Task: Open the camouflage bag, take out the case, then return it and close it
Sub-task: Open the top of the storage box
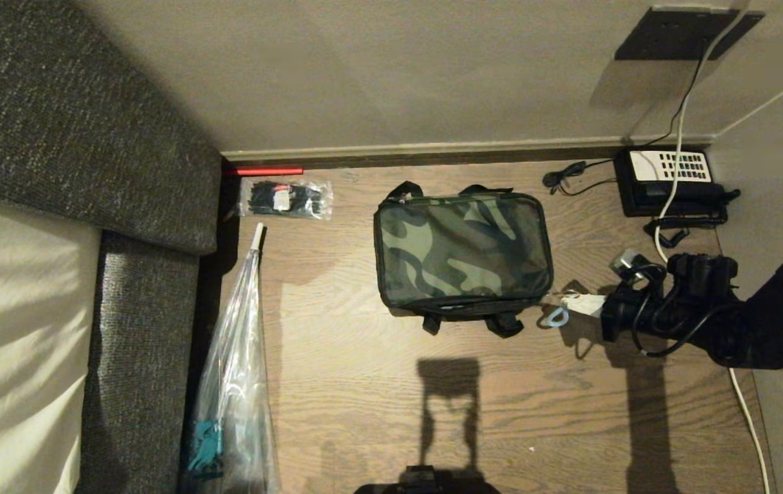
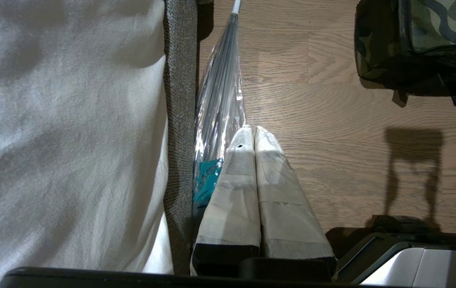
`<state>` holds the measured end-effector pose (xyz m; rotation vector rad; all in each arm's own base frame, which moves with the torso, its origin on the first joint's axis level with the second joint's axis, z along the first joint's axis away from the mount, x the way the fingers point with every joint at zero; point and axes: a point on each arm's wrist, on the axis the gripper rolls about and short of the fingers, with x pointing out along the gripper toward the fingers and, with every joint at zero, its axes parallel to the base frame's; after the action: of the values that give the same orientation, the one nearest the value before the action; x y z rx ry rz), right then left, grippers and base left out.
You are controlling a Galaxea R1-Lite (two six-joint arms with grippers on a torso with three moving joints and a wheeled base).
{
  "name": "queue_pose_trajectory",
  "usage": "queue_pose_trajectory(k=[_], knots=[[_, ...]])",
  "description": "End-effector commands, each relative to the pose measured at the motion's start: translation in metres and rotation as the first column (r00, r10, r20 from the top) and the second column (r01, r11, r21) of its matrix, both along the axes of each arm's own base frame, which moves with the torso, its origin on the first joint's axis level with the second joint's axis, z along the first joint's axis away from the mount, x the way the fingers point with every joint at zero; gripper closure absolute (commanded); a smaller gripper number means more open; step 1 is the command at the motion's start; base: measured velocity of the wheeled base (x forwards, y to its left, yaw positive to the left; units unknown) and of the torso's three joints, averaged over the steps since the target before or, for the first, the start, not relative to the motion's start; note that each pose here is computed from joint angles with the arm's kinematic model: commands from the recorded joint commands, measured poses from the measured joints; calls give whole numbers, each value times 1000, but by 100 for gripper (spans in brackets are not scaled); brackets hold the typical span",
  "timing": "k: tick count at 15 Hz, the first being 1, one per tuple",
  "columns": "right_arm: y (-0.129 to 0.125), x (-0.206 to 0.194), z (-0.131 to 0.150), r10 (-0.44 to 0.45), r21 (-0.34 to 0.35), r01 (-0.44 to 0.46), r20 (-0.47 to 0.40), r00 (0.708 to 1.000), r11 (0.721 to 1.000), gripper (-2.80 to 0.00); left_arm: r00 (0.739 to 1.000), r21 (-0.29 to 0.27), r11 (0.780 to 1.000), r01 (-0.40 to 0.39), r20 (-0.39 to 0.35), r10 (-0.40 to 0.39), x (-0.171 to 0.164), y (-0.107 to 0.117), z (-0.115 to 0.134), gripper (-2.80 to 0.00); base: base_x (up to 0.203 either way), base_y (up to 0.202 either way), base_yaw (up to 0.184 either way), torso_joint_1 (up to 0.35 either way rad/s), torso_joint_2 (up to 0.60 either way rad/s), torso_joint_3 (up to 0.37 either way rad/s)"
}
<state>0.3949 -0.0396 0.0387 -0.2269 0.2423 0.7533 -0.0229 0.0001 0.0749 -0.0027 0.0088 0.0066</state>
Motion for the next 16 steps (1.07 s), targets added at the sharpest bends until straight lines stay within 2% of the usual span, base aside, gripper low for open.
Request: queue_pose_trajectory(k=[1, 3, 16], knots=[[1, -1, 7, 6, 0, -6, 9, 1000, 1000, 0, 1000, 0, 1000, 0, 1, 0, 0, 0, 0, 0, 0, 0, 0, 0, 0, 0], [1, -4, 9, 9, 6, -9, -17, 1000, 1000, 0, 1000, 0, 1000, 0, 1, 0, 0, 0, 0, 0, 0, 0, 0, 0, 0, 0], [-3, 12, 25, 6, -4, -5, 44, 999, 1000, 0, 1000, 0, 1000, -1, 0, 1, 0, 0, 0, 0, 0, 0, 0, 0, 0, 0]])
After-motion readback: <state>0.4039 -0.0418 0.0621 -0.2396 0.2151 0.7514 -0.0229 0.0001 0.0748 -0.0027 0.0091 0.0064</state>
